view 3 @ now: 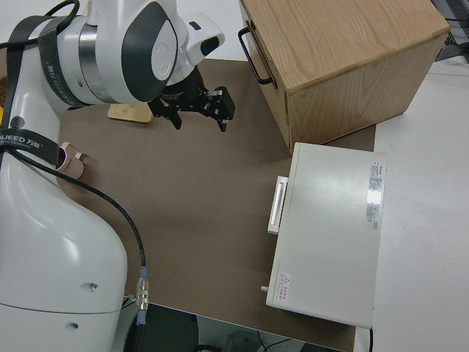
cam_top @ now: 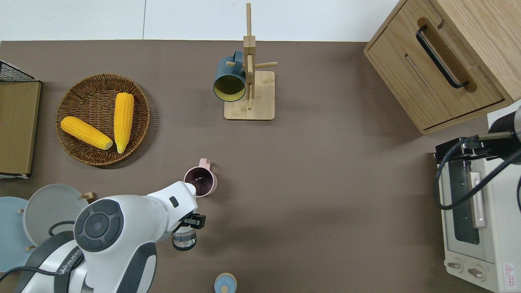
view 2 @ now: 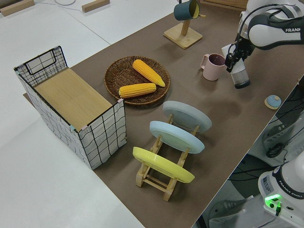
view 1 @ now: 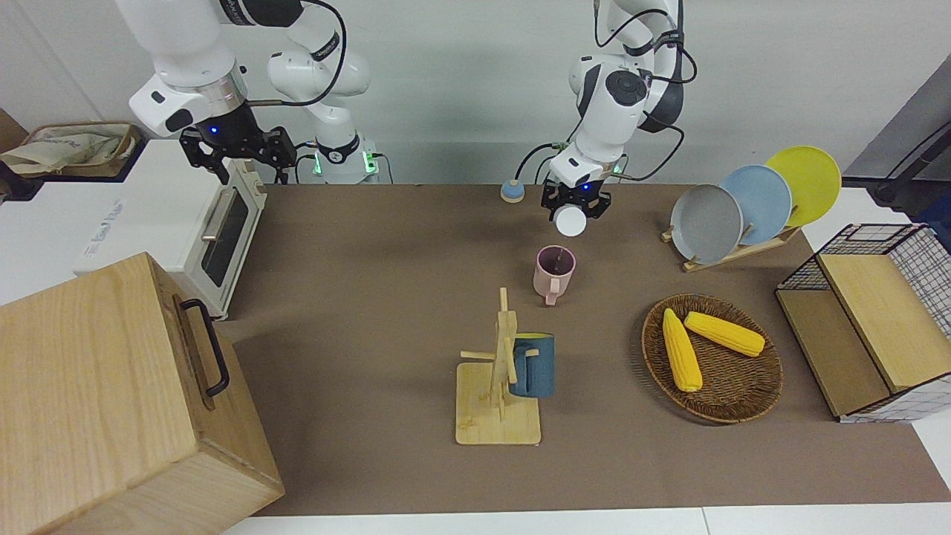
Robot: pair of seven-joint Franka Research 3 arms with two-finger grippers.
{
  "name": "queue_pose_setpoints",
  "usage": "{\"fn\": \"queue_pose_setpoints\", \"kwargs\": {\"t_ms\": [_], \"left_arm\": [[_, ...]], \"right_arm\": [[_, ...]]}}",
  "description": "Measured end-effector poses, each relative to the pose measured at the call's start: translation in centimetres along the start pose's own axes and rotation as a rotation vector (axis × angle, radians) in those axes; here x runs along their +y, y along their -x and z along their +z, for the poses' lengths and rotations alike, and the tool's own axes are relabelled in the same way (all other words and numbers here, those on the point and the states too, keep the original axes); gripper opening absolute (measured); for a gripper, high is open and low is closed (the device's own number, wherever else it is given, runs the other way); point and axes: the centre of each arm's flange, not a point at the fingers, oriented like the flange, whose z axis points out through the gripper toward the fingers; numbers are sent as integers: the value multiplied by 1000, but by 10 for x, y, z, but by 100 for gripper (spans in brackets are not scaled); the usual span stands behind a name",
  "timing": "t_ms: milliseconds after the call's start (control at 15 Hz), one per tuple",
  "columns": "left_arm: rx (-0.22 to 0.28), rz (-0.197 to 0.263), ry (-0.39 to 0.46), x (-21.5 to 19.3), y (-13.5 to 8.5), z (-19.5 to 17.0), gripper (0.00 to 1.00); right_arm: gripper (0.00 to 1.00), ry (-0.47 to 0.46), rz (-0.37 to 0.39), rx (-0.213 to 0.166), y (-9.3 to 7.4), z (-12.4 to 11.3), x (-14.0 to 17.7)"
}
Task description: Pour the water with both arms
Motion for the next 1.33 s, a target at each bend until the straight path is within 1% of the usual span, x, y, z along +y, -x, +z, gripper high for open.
{"fn": "queue_pose_setpoints", "kwargs": {"t_ms": [200, 533, 1333], "left_arm": [[-24, -1, 3, 0, -7, 6, 63], [-40, -6, 3, 0, -7, 9, 63], [-51, -8, 2, 1, -6, 9, 63]], "right_arm": [[100, -16, -4, 0, 0, 0, -2], [100, -64, -14, -1, 0, -1, -10], [100, -71, -15, 0, 1, -1, -10]]}}
